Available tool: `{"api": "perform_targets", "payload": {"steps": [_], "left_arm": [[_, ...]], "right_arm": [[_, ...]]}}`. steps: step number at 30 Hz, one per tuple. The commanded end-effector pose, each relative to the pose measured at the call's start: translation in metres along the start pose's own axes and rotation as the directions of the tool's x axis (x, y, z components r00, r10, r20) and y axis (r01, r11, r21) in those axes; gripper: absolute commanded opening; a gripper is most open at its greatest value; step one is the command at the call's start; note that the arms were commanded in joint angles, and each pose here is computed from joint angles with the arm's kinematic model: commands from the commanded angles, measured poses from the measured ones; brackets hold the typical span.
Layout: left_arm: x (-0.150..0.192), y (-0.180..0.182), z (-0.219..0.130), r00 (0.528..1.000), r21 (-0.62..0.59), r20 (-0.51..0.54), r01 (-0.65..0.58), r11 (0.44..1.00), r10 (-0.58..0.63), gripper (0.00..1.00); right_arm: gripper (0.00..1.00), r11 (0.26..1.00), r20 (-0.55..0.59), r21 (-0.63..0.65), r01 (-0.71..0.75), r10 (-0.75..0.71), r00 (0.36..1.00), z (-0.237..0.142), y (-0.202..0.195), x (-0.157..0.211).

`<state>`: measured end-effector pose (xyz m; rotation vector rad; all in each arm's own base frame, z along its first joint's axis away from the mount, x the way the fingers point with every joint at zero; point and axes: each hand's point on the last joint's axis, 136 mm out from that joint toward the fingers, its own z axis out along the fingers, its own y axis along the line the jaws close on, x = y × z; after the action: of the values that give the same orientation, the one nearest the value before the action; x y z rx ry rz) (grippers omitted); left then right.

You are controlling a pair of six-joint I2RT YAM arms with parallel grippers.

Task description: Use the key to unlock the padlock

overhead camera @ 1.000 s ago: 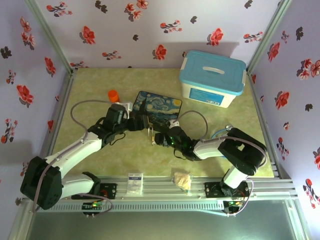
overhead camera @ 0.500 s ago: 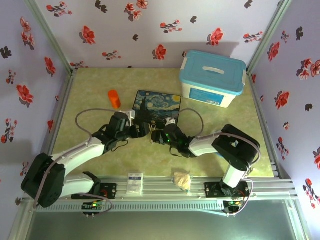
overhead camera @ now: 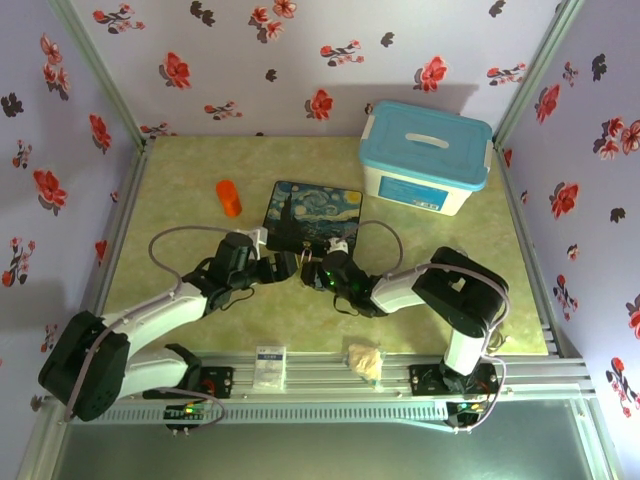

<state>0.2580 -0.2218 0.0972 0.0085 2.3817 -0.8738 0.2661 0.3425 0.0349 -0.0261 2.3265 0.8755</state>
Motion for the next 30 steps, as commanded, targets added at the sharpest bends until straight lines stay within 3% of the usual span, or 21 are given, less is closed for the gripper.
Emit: {"api": "perform_targets", "payload": {"steps": [1, 14, 20, 30], "left_arm": [[-0.002, -0.006, -0.002, 1.0, 0.034, 0.014, 0.005, 0.999, -0.005, 0.89], [-0.001, -0.005, 0.0, 1.0, 0.032, 0.011, 0.007, 0.999, -0.007, 0.89], [0.001, -0.003, 0.003, 1.0, 0.026, 0.004, 0.013, 1.0, -0.014, 0.89], [0.002, -0.002, 0.004, 1.0, 0.027, 0.007, 0.013, 1.0, -0.013, 0.89]], "right_arm": [[0.45, 1.0, -0.069, 0.014, -0.015, 0.016, 0.998, 0.006, -0.002, 0.022], [0.39, 1.0, -0.091, 0.017, -0.01, 0.011, 0.996, 0.0, -0.002, 0.031], [0.45, 0.999, -0.105, 0.049, -0.011, 0.016, 0.994, 0.005, -0.008, 0.034], [0.36, 0.995, -0.12, 0.096, -0.012, 0.023, 0.992, 0.009, -0.017, 0.038]]}}
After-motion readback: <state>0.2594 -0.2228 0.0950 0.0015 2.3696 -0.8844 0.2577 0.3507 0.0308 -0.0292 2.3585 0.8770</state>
